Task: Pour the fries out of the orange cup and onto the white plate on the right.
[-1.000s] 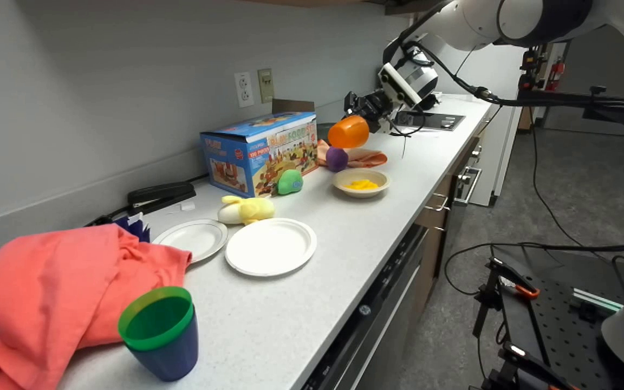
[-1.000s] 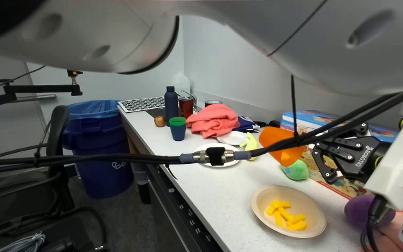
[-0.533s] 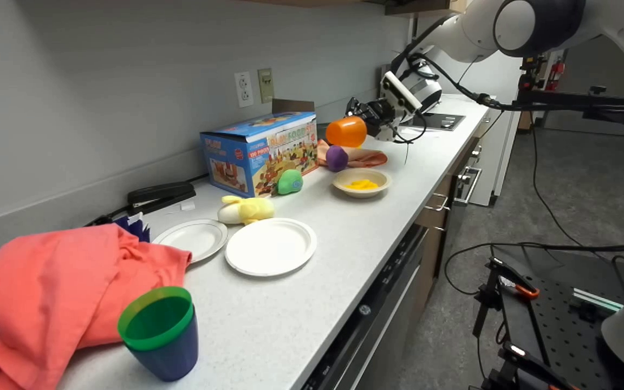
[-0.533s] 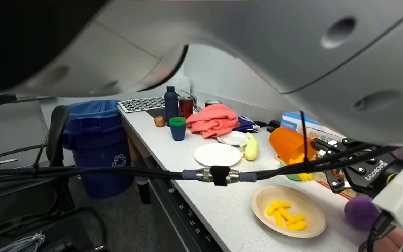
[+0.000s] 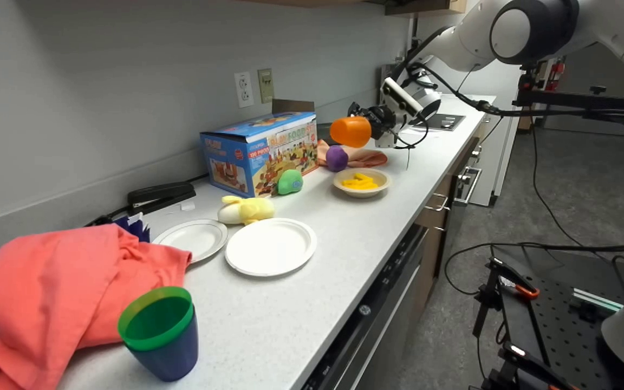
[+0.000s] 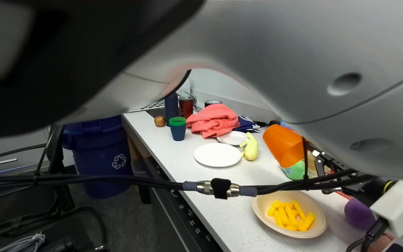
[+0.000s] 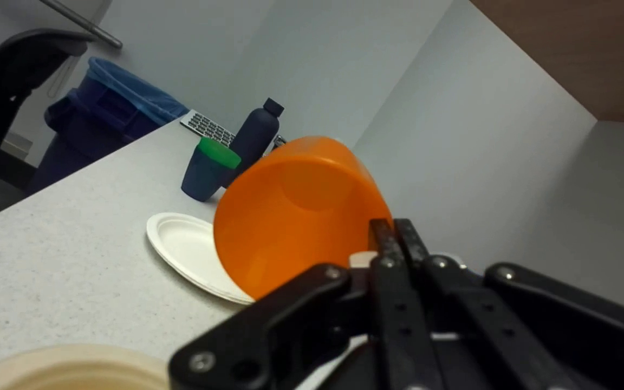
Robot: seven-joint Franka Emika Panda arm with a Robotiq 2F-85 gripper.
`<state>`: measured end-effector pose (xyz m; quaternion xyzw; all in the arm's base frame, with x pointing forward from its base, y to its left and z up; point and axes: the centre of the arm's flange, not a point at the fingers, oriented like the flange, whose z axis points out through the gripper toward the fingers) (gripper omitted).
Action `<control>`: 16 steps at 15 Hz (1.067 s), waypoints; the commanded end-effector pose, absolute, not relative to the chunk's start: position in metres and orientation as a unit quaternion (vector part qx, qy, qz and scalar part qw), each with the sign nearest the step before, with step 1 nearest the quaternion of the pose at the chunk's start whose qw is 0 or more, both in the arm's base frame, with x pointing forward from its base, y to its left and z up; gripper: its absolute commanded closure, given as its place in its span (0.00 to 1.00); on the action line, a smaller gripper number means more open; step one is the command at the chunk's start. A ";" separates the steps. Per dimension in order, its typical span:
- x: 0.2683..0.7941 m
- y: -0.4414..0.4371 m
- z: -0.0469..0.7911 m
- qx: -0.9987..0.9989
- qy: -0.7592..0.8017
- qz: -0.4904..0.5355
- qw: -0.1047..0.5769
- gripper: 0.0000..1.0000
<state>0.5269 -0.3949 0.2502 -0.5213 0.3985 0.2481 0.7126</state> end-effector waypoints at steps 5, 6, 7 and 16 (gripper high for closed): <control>0.539 -0.394 0.263 -0.567 0.402 0.303 0.652 0.99; 0.539 -0.392 0.268 -0.583 0.407 0.295 0.638 0.99; 0.540 -0.391 0.273 -0.598 0.410 0.291 0.624 0.99; 0.554 -0.323 0.334 -0.745 0.375 0.242 0.496 0.99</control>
